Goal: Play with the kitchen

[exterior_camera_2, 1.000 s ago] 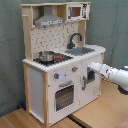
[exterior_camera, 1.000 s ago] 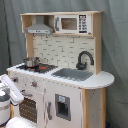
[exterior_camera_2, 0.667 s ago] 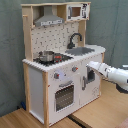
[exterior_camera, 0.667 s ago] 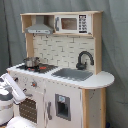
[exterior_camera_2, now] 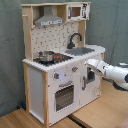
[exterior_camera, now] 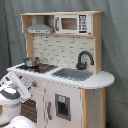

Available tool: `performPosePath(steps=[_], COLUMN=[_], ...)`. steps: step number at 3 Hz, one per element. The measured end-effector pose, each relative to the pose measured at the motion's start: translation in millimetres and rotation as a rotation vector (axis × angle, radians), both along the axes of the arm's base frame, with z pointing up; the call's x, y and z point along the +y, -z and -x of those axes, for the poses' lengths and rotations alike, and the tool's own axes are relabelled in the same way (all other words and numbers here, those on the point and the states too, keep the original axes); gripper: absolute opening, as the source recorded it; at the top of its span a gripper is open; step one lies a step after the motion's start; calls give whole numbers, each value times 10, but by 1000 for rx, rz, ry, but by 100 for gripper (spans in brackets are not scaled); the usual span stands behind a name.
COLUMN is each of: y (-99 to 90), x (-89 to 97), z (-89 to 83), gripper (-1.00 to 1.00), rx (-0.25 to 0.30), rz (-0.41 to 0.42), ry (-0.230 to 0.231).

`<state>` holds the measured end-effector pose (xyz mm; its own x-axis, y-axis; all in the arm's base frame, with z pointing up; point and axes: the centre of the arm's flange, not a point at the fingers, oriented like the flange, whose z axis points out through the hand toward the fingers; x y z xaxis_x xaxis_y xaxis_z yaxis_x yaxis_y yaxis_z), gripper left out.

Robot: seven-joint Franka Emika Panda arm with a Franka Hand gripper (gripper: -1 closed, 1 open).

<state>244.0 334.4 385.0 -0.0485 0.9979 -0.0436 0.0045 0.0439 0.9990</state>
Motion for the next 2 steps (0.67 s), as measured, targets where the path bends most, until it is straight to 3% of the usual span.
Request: performPosePath(steps=[2], y=[181], x=[-84], z=[-198], gripper=[100], rx=[16], rz=[-36], ry=[-59])
